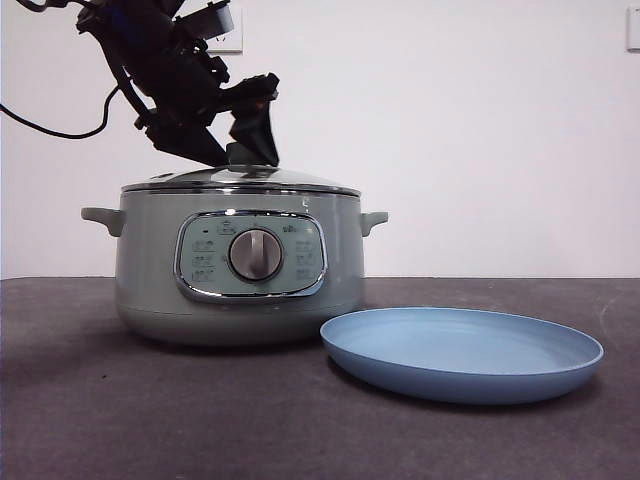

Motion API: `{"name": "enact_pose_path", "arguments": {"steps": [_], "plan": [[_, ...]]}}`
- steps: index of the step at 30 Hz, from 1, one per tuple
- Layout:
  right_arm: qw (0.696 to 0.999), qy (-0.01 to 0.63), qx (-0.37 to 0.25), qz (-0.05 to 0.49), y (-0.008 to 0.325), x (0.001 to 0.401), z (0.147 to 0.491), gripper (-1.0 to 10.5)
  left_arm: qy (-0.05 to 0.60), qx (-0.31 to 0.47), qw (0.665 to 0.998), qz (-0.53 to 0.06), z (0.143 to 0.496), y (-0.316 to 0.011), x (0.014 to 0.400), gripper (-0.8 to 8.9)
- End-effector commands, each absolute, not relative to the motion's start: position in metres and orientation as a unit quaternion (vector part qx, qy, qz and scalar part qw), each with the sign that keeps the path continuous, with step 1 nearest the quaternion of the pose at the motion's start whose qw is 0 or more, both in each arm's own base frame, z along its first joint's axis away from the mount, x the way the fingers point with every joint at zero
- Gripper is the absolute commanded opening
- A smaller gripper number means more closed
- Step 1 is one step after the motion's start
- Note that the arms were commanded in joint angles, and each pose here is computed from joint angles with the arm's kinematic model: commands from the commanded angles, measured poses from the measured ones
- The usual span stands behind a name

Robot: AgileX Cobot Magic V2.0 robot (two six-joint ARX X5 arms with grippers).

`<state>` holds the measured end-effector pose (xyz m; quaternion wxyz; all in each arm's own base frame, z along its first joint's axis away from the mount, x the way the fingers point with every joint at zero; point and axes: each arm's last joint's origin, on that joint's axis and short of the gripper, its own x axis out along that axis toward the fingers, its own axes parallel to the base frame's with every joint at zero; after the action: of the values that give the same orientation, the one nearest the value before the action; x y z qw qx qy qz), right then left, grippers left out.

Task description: Take the corn out from the steamer,put the corn on the plate,close the lid

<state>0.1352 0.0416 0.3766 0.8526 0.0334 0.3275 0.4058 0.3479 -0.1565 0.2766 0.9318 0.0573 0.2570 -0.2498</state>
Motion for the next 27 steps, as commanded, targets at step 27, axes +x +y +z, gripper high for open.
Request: {"name": "enact_pose_path", "arguments": {"steps": [27], "plan": [[0.853, 0.325, 0.031, 0.406, 0.042, 0.136, 0.377, 6.0, 0.206, 0.042, 0.939, -0.272, 0.314, -0.15, 0.327, -0.08]]}}
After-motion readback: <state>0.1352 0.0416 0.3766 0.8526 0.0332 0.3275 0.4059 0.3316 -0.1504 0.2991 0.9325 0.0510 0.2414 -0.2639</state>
